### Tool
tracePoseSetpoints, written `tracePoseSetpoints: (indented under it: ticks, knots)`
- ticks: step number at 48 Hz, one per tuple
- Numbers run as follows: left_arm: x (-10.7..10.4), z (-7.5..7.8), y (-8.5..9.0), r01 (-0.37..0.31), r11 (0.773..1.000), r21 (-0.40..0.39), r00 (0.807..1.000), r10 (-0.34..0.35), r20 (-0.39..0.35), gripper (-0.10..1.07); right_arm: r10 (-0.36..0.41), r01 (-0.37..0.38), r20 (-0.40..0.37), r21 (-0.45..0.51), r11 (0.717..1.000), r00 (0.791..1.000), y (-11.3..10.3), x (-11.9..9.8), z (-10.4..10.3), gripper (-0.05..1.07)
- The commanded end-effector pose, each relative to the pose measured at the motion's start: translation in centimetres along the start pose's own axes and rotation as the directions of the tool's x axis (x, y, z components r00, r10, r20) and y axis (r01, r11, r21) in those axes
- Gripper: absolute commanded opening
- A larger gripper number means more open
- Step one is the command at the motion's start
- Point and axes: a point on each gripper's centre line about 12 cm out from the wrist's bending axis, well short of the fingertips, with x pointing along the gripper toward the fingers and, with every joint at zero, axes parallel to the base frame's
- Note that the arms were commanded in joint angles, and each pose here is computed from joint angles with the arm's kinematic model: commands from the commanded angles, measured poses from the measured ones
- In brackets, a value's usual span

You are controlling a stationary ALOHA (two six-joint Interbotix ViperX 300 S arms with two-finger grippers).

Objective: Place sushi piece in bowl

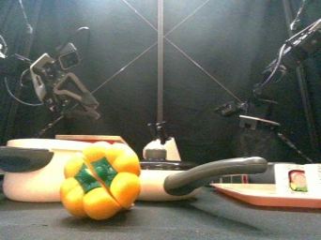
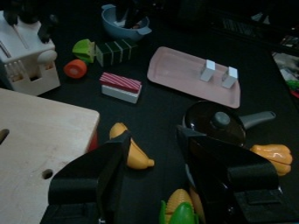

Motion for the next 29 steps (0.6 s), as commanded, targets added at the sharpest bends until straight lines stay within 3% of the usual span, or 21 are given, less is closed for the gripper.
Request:
tracePoseSetpoints:
  ticks: [1, 16, 29]
  knots:
    - [0.1, 0.6, -0.1, 0.004, 1.0, 0.002, 1.0, -0.004, 0.019, 0.84, 0.015, -0.015, 0.037, 0.009, 1.0, 0.999, 0.2, -0.7, 1.0, 0.81]
    - [0.1, 0.6, -0.1, 0.004, 1.0, 0.002, 1.0, -0.004, 0.019, 0.84, 0.02, -0.021, 0.044, 0.006, 1.0, 0.999, 0.4, -0.9, 1.2, 0.81]
    - [0.1, 0.8, 0.1, -0.002, 1.0, 0.003, 1.0, 0.002, 0.023, 0.84, 0.072, -0.069, 0.05, -0.057, 0.996, 0.996, 2.8, -1.6, 0.7, 0.81]
